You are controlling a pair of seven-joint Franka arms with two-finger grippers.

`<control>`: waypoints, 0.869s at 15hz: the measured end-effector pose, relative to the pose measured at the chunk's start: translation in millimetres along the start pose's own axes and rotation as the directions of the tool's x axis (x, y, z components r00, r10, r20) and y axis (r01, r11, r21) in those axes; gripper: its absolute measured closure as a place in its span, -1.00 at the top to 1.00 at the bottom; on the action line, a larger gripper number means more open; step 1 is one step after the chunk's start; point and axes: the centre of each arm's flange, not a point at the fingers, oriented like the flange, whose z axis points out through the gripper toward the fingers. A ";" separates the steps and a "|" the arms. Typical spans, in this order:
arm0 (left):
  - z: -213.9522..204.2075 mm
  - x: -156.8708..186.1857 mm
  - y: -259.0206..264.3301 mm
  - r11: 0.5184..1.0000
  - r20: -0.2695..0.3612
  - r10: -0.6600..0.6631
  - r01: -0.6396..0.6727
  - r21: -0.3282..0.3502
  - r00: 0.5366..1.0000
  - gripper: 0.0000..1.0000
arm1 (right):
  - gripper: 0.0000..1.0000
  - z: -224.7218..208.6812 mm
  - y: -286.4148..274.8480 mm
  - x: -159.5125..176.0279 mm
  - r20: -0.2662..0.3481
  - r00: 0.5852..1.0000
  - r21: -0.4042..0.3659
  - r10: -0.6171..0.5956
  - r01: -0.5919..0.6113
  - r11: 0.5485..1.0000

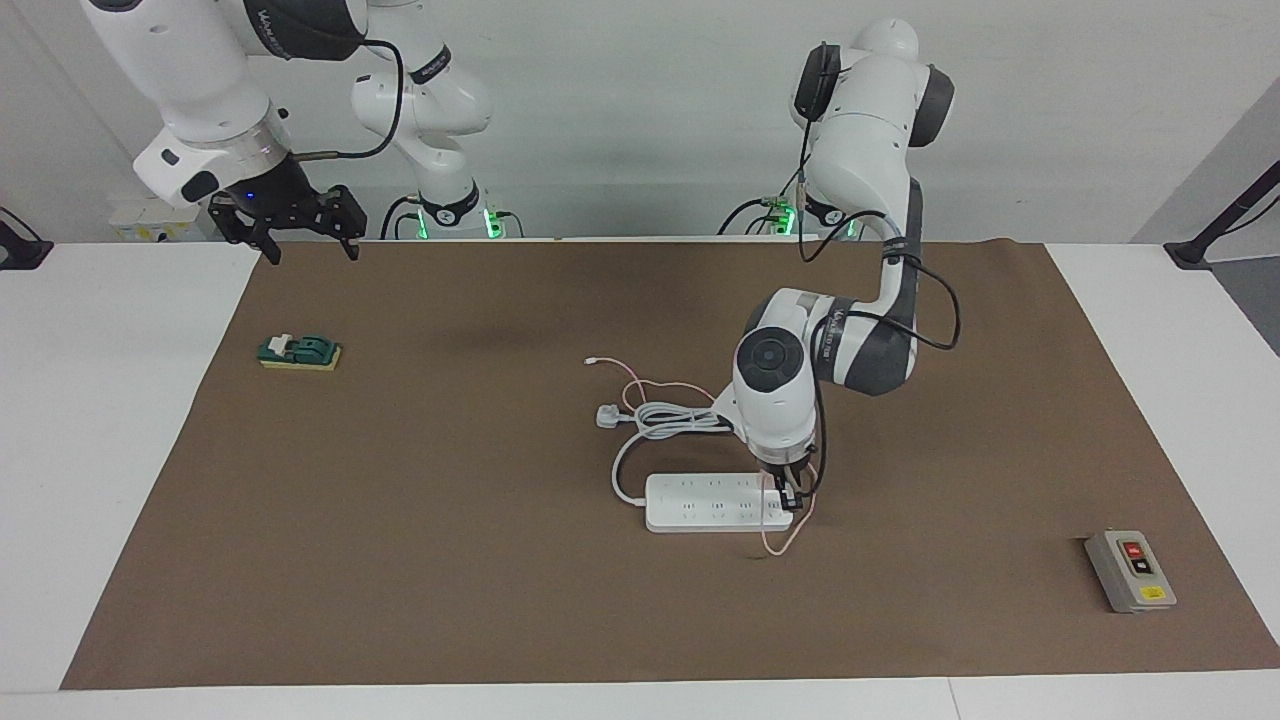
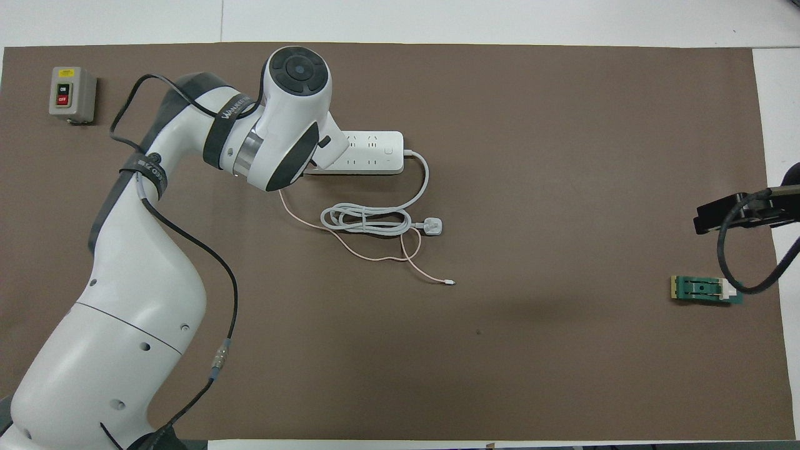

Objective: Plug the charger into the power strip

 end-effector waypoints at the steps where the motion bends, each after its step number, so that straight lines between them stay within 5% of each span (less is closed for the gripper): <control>1: -11.3 -13.6 -4.0 0.999 -0.031 -0.032 0.032 0.000 0.999 0.66 | 1.00 0.0 0.0 0.0 0.000 1.000 0.000 0.000 0.000 1.000; 3: -46.9 -45.9 -10.1 0.994 -0.129 -0.111 0.111 -0.003 0.985 1.00 | 1.00 0.0 0.0 0.0 0.000 1.000 0.000 0.000 0.000 1.000; 6: -109.0 -93.7 -10.9 0.981 -0.192 -0.173 0.186 0.052 0.966 1.00 | 1.00 0.0 0.0 0.0 0.000 1.000 0.000 0.000 0.000 1.000; 9: -168.3 -155.9 5.6 0.965 -0.206 -0.248 0.261 0.039 0.947 1.00 | 1.00 0.0 0.0 0.0 0.000 1.000 0.000 0.000 0.000 1.000; 13: -223.8 -254.5 50.3 0.881 -0.159 -0.473 0.465 -0.090 0.866 1.00 | 1.00 0.0 0.1 0.0 0.000 1.000 0.000 0.000 0.000 1.000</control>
